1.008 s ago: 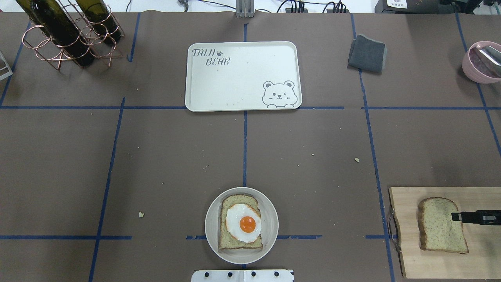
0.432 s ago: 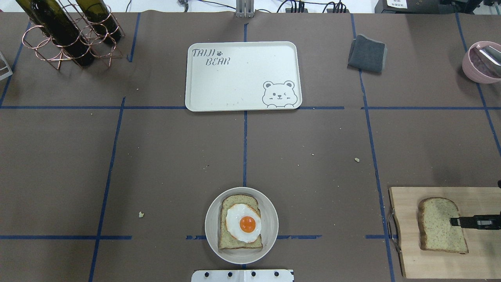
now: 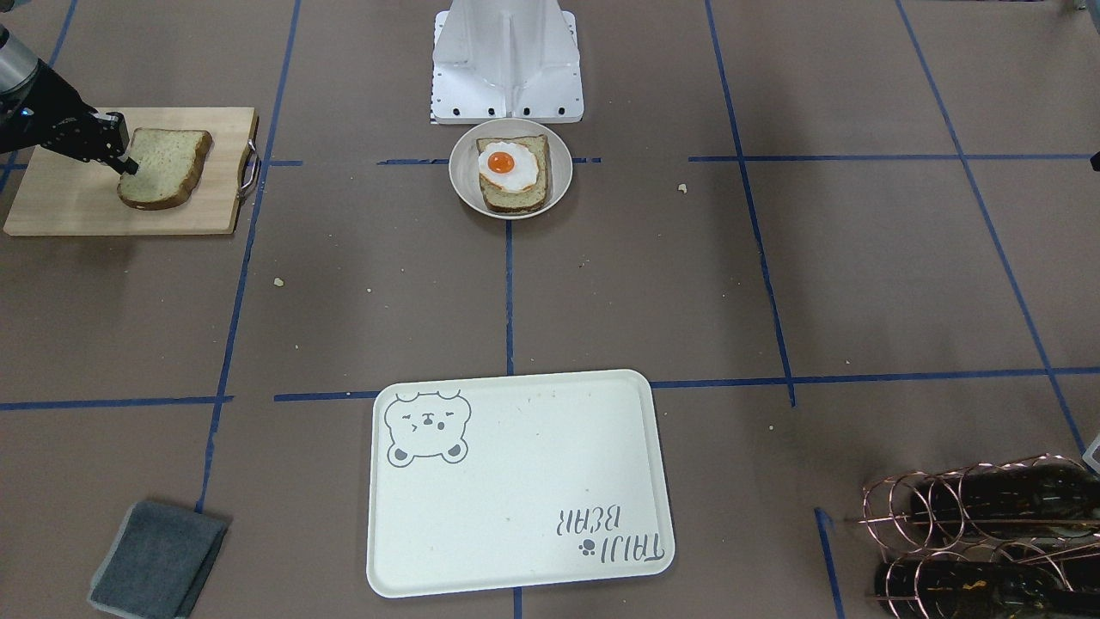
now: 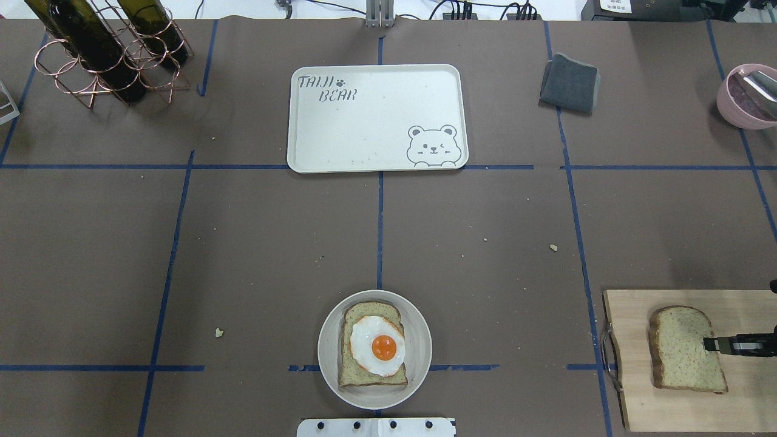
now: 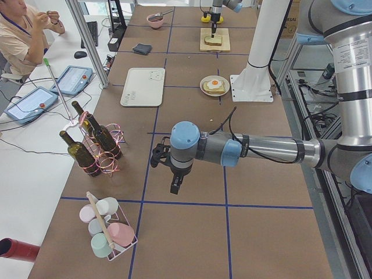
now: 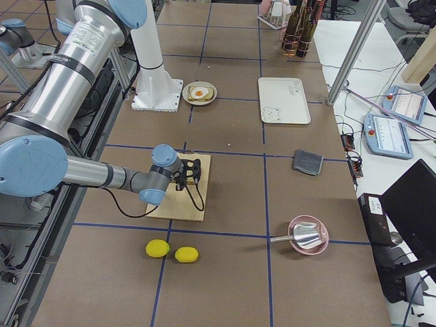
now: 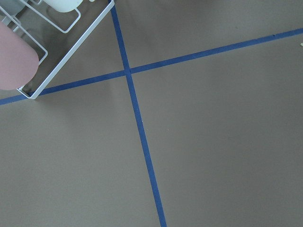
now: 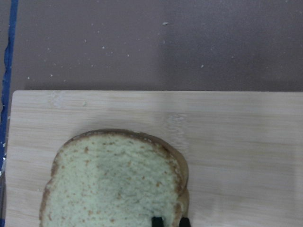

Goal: Make sandwich and place on tray
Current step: 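Carry the bread slice with the right gripper over the egg toast plate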

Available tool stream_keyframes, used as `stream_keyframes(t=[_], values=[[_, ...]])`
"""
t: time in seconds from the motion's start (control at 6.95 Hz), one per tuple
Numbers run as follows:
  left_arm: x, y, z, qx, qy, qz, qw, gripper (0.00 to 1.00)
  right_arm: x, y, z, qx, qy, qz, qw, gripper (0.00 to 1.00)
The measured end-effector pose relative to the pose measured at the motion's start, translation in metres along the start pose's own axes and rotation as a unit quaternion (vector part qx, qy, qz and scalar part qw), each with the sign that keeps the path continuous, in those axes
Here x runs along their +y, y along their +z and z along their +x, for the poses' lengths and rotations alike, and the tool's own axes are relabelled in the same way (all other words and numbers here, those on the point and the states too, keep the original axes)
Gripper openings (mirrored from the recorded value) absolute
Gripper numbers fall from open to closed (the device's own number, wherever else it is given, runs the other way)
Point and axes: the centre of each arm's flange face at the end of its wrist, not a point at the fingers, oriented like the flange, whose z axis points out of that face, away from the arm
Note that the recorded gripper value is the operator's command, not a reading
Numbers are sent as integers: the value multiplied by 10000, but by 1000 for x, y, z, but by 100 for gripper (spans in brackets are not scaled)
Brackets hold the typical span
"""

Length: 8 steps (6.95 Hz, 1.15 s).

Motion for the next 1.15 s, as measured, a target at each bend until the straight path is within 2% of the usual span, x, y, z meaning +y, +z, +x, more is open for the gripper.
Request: stream_keyframes(t=[0.29, 0.58, 0.72, 1.01, 1.15], values=[[0, 0, 0, 0, -2, -2, 10000, 100, -1, -7, -13, -170, -43, -41, 9998, 0], [0, 0, 0, 1, -2, -3, 10000, 100, -4, -29, -61, -677, -25, -88, 9977, 0], [0, 0, 0, 1, -1, -4, 10000, 100, -8, -38, -89, -963, 152, -88, 9952, 0], [0, 0, 0, 1, -2, -4, 10000, 100, -23, -32, -153, -1540, 211, -116, 9878, 0], [0, 0, 0, 1, -2, -4, 10000, 100, -32, -21, -189, -1737, 257, -158, 9843, 0]])
